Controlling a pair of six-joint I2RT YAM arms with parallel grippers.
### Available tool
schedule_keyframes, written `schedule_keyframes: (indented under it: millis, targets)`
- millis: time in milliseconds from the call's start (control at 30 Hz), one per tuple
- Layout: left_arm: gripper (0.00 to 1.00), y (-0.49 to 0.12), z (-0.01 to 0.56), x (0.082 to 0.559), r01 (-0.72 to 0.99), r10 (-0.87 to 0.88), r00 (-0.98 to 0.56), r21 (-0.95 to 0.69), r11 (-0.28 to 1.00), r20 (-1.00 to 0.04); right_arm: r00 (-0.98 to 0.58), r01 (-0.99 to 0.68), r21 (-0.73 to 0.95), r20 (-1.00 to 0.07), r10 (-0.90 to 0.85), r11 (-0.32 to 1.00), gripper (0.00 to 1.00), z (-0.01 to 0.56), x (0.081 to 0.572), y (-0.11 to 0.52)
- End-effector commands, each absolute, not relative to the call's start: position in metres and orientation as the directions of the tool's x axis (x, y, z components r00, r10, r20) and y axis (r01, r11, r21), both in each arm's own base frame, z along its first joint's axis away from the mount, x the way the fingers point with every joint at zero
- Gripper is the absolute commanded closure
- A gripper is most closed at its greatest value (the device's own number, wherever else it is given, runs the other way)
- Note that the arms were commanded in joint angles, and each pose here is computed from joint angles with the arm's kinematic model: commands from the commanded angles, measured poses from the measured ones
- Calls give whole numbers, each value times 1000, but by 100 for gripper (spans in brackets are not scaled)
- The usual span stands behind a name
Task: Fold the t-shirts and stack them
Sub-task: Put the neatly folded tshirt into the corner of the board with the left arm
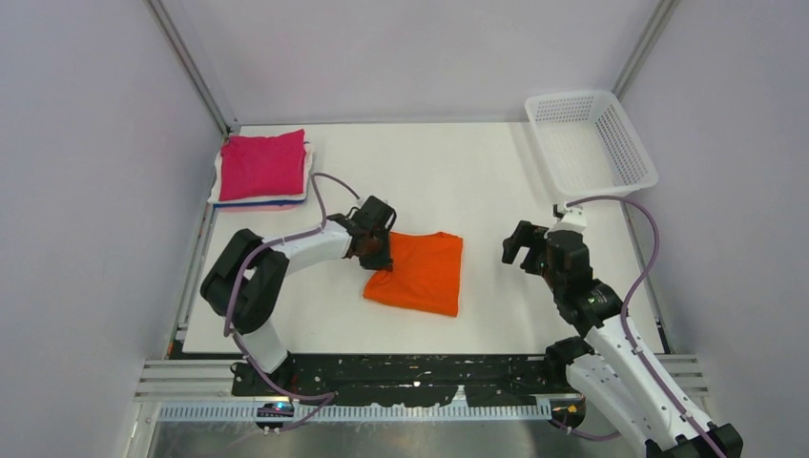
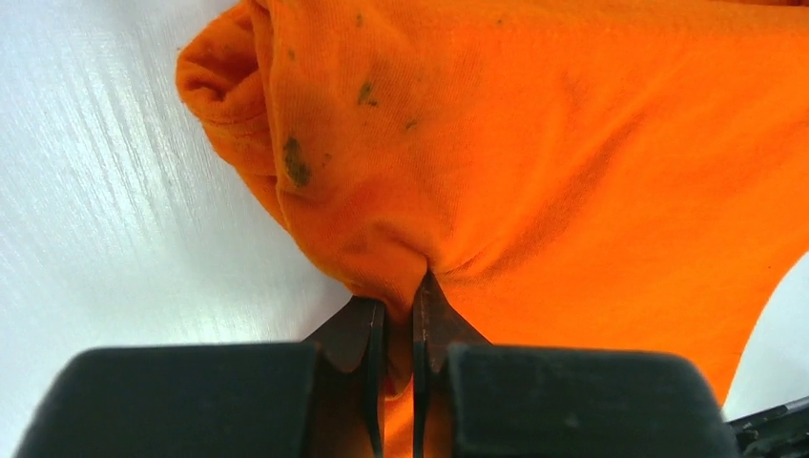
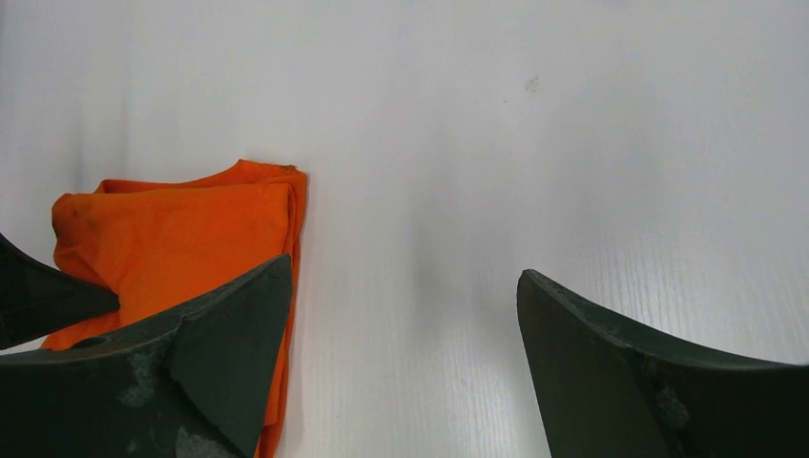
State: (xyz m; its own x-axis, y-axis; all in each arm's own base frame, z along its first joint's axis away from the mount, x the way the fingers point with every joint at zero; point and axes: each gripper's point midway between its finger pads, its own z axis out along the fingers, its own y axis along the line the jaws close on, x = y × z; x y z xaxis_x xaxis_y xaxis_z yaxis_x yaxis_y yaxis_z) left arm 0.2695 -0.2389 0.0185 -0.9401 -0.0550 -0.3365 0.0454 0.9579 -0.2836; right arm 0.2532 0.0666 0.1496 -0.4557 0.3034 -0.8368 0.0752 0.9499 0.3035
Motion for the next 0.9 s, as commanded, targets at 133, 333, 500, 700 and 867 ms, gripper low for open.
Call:
schedule_keyframes:
  millis: [133,333,500,700,867]
  targets:
    - [100,-176,38,304,19,85,-879,145,989,-470,-414,87,281,-863,291,956,5,159,258,59]
    - [100,-145,111,363,-23,250,-766,414,910,-592,-366,71,323,-872,326,944,5,164,258,61]
    - [100,-117,147,400,-78,317,-736,540,838,-598,-347,94,330,-873,342,939,5,162,258,57]
    - [100,-75,192,446,-156,347,-695,603,782,-630,-339,113,315,-879,335,942,5,159,261,53]
    - [100,-50,218,477,-104,358,-670,559,822,-651,-352,144,284,-880,317,948,5,152,264,48]
